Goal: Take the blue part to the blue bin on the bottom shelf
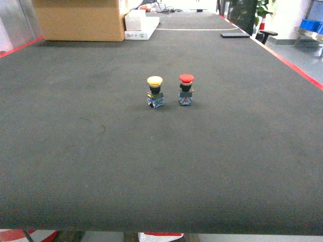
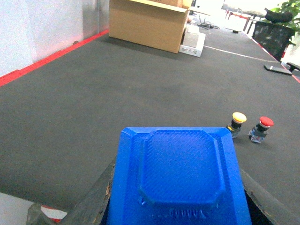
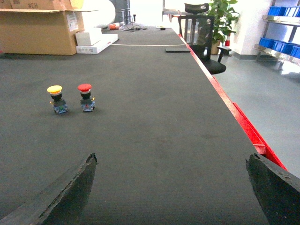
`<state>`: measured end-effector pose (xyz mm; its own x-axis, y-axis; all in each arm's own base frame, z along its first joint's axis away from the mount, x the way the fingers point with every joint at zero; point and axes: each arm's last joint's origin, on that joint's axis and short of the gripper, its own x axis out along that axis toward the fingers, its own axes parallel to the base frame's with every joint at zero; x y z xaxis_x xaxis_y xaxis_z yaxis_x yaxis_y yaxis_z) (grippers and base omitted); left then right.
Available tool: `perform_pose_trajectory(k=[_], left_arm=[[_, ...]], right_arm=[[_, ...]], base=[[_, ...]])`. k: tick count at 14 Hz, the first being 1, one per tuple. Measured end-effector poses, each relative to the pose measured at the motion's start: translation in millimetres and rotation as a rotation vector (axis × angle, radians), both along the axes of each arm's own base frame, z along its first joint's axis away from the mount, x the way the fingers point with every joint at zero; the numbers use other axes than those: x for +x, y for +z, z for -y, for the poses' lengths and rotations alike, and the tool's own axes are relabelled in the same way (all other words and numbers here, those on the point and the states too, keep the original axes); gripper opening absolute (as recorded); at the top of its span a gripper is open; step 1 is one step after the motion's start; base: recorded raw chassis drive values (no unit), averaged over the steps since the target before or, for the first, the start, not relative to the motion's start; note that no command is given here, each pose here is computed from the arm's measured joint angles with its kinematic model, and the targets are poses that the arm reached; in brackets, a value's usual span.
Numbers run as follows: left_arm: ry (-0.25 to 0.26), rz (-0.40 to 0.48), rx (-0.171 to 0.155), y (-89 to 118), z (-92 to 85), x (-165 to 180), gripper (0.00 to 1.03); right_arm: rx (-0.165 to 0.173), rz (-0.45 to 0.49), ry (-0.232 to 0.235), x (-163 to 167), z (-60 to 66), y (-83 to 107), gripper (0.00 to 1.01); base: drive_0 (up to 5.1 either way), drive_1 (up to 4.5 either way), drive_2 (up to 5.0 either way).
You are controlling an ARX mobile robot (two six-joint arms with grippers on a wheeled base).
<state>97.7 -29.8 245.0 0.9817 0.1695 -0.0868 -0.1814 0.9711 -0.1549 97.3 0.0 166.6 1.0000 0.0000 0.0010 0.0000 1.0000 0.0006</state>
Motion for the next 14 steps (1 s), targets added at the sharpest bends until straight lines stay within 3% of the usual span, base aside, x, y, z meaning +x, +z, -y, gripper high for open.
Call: perform_pose_trajectory(k=[14], left_arm=[[0.002, 0.0, 0.0, -0.1, -0.2, 0.0, 0.44]], right_arm=[[0.0, 0.001, 0.0, 0.0, 0.0, 0.1, 0.98]], base=[[-1.5, -1.51, -1.5]])
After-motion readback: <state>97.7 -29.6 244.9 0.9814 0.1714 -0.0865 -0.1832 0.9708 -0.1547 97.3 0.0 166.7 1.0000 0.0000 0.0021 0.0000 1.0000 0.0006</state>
